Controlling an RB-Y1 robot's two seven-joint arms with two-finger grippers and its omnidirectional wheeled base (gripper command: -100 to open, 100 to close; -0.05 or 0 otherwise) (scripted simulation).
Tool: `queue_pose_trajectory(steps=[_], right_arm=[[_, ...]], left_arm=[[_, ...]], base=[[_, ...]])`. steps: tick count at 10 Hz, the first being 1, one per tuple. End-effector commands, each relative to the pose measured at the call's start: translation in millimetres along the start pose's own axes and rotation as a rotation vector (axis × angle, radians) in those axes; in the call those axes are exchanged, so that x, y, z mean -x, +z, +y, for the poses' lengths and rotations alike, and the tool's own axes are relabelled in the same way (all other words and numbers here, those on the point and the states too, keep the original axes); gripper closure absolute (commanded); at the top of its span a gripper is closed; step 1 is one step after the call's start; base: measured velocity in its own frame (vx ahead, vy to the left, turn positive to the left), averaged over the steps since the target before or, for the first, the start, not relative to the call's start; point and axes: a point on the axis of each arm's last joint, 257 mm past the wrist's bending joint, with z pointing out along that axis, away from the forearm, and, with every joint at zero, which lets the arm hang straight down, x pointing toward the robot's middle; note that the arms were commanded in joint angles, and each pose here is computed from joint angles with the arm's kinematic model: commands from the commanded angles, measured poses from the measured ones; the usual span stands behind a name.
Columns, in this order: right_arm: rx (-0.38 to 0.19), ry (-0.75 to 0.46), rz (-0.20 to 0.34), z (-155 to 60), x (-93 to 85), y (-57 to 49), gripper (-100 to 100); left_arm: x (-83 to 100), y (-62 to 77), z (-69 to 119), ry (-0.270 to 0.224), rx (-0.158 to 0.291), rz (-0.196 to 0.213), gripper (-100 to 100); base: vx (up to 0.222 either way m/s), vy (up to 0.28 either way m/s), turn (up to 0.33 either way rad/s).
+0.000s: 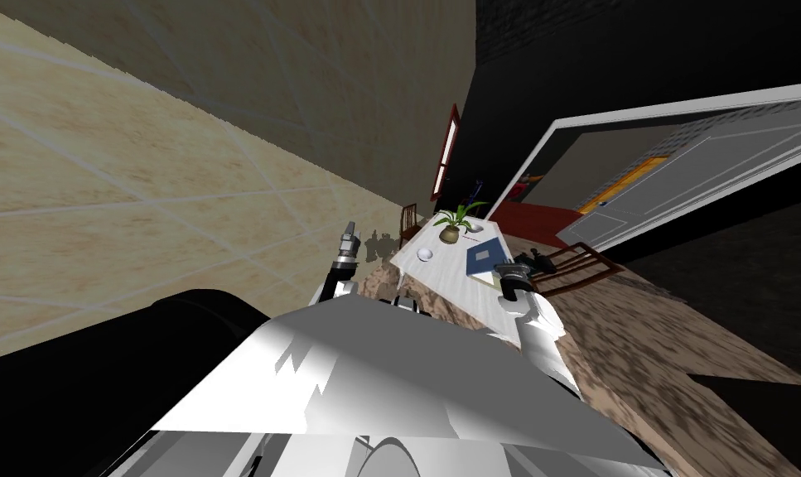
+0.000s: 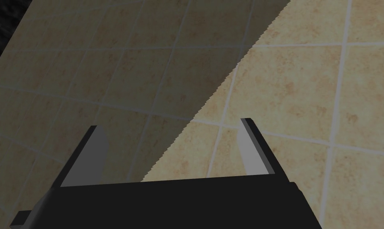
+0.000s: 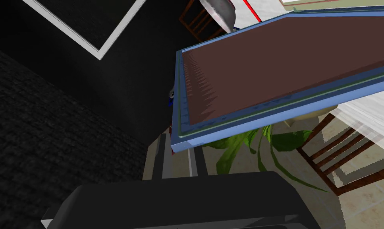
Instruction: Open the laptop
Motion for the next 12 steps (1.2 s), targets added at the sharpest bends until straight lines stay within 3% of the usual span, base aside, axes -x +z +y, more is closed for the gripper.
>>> queue_pose_trajectory(steps=[1,4,6,7,12], right_arm=[[0.035,0.109,-0.009,24.0,-2.2,-11.9,100],[0.064,0.272,-0.025,51.5,-1.4,-24.2,100],[0.049,0.258,-0.025,44.6,-0.3,-24.0,100],[0.071,0.338,-0.027,65.0,-5.8,-31.8,100],[0.098,0.458,-0.033,95.1,-9.0,-44.5,100]], left_arm=[[0.0,0.0,0.0,0.0,0.0,0.0,0],[0.0,0.0,0.0,0.0,0.0,0.0,0],[0.0,0.0,0.0,0.0,0.0,0.0,0],[-0.1,0.0,0.0,0.0,0.0,0.0,0],[0.0,0.0,0.0,0.0,0.0,0.0,0]], base=[[0.034,-0.103,-0.096],[0.018,-0.099,-0.098],[0.011,-0.062,-0.046],[0.024,-0.092,-0.081],[0.016,-0.088,-0.028]])
